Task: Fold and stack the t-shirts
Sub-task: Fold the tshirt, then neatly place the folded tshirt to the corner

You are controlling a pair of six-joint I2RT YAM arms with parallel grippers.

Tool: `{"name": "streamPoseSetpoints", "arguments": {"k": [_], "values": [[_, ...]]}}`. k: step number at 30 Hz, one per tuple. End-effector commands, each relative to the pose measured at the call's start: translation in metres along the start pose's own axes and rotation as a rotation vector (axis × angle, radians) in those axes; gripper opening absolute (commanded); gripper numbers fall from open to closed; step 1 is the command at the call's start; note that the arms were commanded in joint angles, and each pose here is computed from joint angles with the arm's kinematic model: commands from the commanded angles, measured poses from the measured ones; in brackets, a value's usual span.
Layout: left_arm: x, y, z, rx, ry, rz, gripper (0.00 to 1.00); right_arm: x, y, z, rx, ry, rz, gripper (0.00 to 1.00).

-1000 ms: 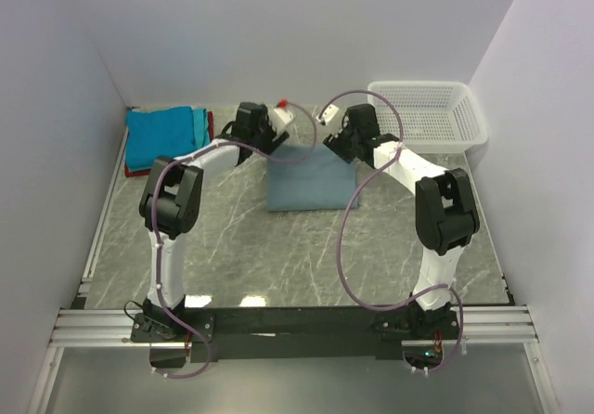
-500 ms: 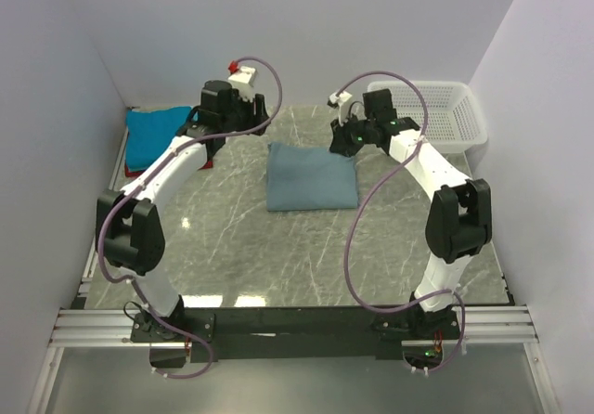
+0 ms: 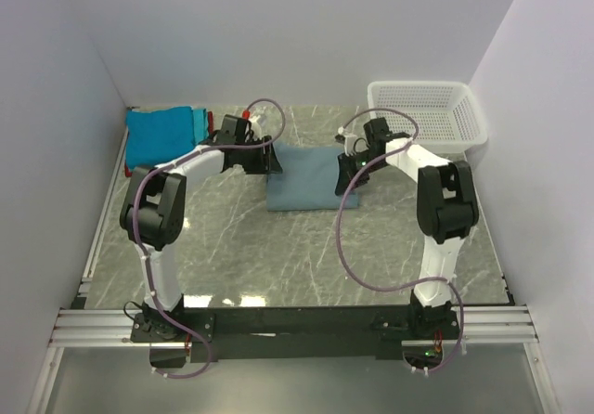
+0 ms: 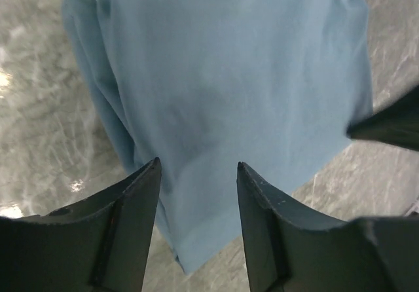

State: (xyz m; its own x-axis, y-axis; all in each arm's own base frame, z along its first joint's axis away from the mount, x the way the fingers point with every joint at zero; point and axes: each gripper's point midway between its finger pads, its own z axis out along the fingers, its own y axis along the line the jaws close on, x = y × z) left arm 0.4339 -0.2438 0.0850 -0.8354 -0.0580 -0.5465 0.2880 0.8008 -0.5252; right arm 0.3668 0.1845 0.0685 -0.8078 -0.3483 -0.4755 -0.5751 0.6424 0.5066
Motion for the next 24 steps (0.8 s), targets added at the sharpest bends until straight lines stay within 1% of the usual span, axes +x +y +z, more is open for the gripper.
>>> {"name": "streamPoseSetpoints", "arguments": {"k": [1,3,6,10,11,13,14,15,16,17,18,20,21,22,23,24], "values": [[-0.017,-0.025,-0.009,0.114,-0.06,-0.004,0.55,0.006,-0.029,0.008,0.059,0.027,0.115,0.12],[-0.008,-0.018,0.002,0.107,-0.024,-0.034,0.55,0.016,-0.044,0.013,0.082,0.05,0.146,0.12],[0.004,0.01,0.015,0.01,0.018,-0.064,0.55,0.026,-0.062,0.012,0.094,0.071,0.214,0.12],[0.009,0.048,0.018,-0.086,0.017,-0.12,0.54,0.025,-0.066,0.003,0.066,0.059,0.256,0.11],[0.001,0.053,0.013,-0.088,-0.008,-0.109,0.54,0.018,-0.056,-0.009,0.024,0.027,0.205,0.13],[-0.007,0.053,0.008,-0.088,-0.036,-0.09,0.54,0.014,-0.046,-0.015,-0.018,0.021,0.199,0.14],[-0.021,0.045,-0.004,-0.087,-0.084,-0.07,0.54,0.008,-0.038,-0.022,-0.044,0.002,0.143,0.15],[-0.031,0.041,-0.012,-0.087,-0.118,-0.059,0.56,0.001,-0.028,-0.028,-0.087,-0.022,0.118,0.15],[-0.04,0.037,-0.019,-0.095,-0.157,-0.05,0.57,-0.001,-0.024,-0.034,-0.095,-0.029,0.109,0.16],[-0.057,0.033,-0.036,-0.123,-0.224,-0.036,0.92,-0.007,-0.019,-0.043,-0.094,-0.053,0.067,0.16],[-0.062,0.031,-0.043,-0.13,-0.252,-0.033,0.99,-0.006,-0.016,-0.046,-0.097,-0.062,0.05,0.16],[-0.068,0.027,-0.051,-0.129,-0.279,-0.043,0.99,-0.013,-0.011,-0.057,-0.097,-0.108,0.025,0.17],[-0.066,0.025,-0.049,-0.11,-0.261,-0.055,0.99,-0.014,-0.009,-0.06,-0.098,-0.116,0.017,0.17],[-0.072,0.019,-0.048,-0.086,-0.259,-0.073,0.99,-0.015,-0.008,-0.062,-0.099,-0.124,0.013,0.17],[-0.063,0.023,-0.038,-0.083,-0.213,-0.095,0.99,-0.017,-0.008,-0.066,-0.094,-0.132,0.011,0.17],[-0.061,0.019,-0.033,-0.051,-0.189,-0.108,0.99,-0.017,-0.008,-0.067,-0.094,-0.137,0.011,0.17]]}}
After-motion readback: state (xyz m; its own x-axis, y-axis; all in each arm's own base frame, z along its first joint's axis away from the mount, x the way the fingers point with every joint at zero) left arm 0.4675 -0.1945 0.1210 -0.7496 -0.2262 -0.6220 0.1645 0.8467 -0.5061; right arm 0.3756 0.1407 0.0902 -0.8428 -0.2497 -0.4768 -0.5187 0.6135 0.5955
